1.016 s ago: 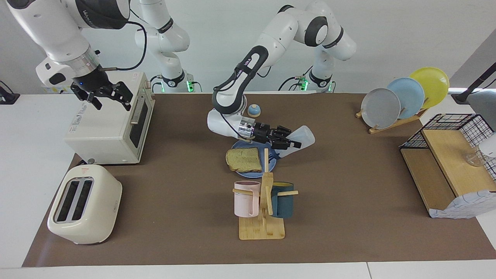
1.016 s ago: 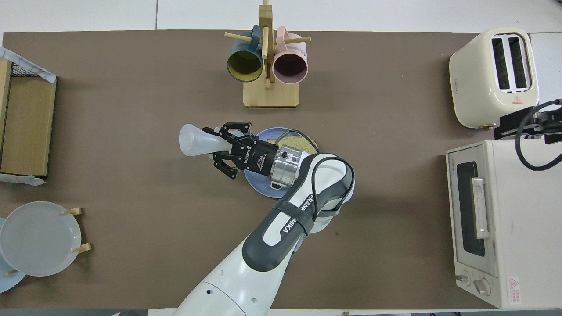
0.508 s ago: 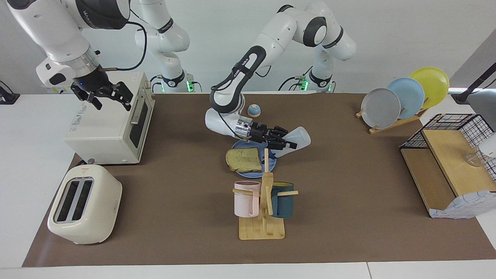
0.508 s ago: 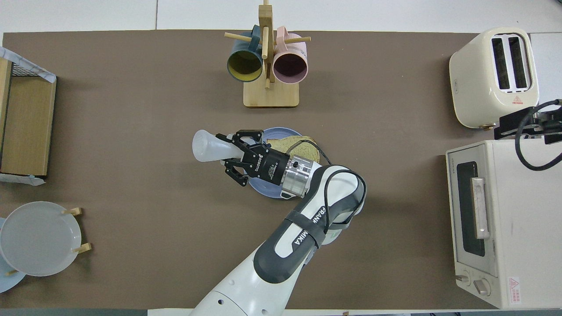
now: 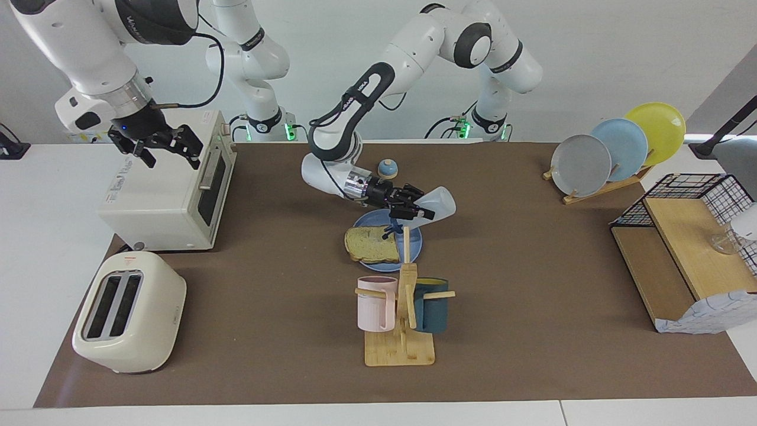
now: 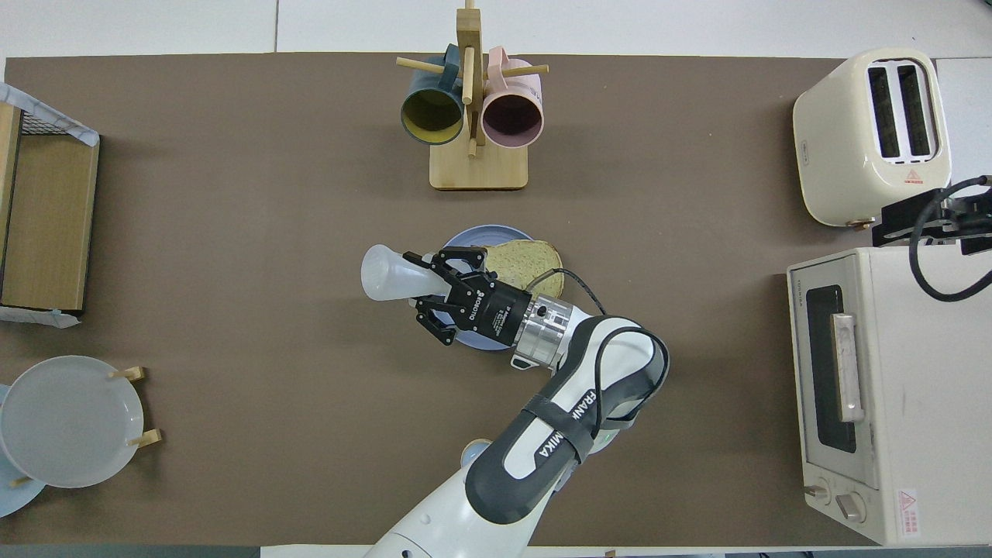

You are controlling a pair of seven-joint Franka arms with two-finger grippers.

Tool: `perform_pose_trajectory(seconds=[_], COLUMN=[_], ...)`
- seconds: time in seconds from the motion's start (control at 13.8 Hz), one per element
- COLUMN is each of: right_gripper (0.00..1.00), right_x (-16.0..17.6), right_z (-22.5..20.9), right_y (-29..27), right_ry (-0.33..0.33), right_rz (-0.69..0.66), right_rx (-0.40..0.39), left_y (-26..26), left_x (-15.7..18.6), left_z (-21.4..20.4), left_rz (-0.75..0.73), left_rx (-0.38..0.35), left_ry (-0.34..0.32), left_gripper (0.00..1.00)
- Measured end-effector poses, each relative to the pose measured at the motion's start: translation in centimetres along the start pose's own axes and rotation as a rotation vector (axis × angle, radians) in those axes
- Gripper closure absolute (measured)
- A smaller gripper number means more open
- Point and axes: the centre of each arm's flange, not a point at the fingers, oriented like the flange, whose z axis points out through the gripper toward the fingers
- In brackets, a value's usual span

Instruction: Put bread on plate and add seasoning

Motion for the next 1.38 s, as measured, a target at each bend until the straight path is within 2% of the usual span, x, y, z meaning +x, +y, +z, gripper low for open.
perform_pose_trajectory(seconds=[0.44, 0.58, 0.73, 0.94, 1.09, 1.23, 1.38], right_gripper=[0.00, 0.00, 0.00, 0.00, 0.00, 0.00, 0.00], right_x=[0.0, 0.0, 0.0, 0.0, 0.0, 0.0, 0.0], right_z=[0.0, 0.0, 0.0, 0.0, 0.0, 0.0, 0.0], right_y=[0.0, 0.0, 0.0, 0.0, 0.0, 0.0, 0.0], right_ry=[0.000, 0.000, 0.000, 0.000, 0.000, 0.000, 0.000], right_rz=[0.000, 0.000, 0.000, 0.000, 0.000, 0.000, 0.000], right_rx=[0.000, 0.000, 0.000, 0.000, 0.000, 0.000, 0.000], left_y=[-2.0, -1.3, -1.2, -3.7, -5.7, -7.9, -9.4], left_x=[1.0, 1.3, 0.4, -5.3, -9.5, -12.9, -16.1], left_z=[6.0, 5.8, 5.5, 6.9, 9.5, 13.3, 17.7], left_rz=[-0.003, -0.018, -0.102, -0.210, -0.340, -0.494, -0.653], left_rx=[-0.078, -0.132, -0.213, -0.348, -0.478, -0.616, -0.724], left_ry=[-0.006, 0.024, 0.072, 0.190, 0.286, 0.429, 0.556], left_gripper=[0.57, 0.57, 0.57, 0.57, 0.57, 0.57, 0.57])
